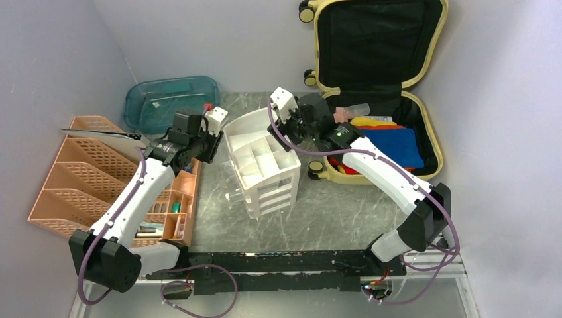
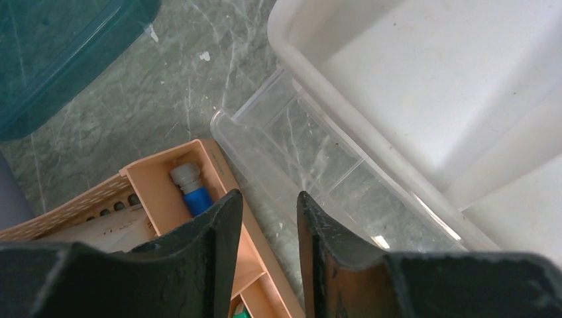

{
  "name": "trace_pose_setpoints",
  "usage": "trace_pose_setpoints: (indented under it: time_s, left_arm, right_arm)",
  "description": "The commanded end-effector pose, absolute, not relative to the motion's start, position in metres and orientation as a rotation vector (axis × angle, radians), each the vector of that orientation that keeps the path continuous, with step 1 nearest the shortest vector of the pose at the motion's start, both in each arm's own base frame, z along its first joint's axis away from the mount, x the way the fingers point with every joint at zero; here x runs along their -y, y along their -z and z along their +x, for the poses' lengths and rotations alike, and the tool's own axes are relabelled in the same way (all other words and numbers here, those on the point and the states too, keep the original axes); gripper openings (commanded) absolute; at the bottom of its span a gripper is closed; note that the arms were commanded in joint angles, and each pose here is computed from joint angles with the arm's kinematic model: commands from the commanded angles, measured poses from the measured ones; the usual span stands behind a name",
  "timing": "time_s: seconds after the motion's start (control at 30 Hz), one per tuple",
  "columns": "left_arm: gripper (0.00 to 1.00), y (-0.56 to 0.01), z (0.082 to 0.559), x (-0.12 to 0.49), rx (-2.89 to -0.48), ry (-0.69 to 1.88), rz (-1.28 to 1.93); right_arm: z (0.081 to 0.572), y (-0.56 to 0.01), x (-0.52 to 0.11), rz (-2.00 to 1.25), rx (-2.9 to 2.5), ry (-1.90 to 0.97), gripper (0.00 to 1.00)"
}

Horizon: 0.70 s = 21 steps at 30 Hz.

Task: Open, take out, and arrange the luggage
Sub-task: Open the drawer in the storage box.

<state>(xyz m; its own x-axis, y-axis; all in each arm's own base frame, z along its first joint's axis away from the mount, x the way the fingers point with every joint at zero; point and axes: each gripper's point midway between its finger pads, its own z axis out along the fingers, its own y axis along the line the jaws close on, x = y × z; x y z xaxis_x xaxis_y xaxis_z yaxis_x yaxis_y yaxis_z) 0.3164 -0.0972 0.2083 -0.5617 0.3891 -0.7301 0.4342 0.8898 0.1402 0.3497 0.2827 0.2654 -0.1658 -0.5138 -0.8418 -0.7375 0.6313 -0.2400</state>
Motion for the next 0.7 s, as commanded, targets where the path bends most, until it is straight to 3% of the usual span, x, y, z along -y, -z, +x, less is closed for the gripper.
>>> trace_pose_setpoints:
  time_s: [0.0, 0.17, 0.37, 0.47, 0.67]
  left_arm:
    - [0.39, -0.218, 0.320, 0.085, -2.203, -0.003, 0.550]
    - [0.33, -0.226, 0.316, 0.083, -2.187, -0.010, 0.547]
    - [0.33, -0.240, 0.313, 0.076, -2.146, -0.042, 0.533]
    - [0.42, -0.238, 0.311, 0.078, -2.148, -0.030, 0.541]
    - [0.58, -0.251, 0.310, 0.081, -2.109, -0.006, 0.537]
  right_arm:
    - [0.355, -0.266, -0.271, -0.993, -1.859, -0.206, 0.76]
    - [0.359, -0.273, -0.270, -0.963, -1.847, -0.194, 0.76]
    - [0.361, -0.284, -0.270, -0.946, -1.829, -0.195, 0.76]
    - [0.357, -0.292, -0.273, -0.953, -1.809, -0.224, 0.78]
    - [0.315, -0.334, -0.285, -1.081, -1.718, -0.531, 0.98]
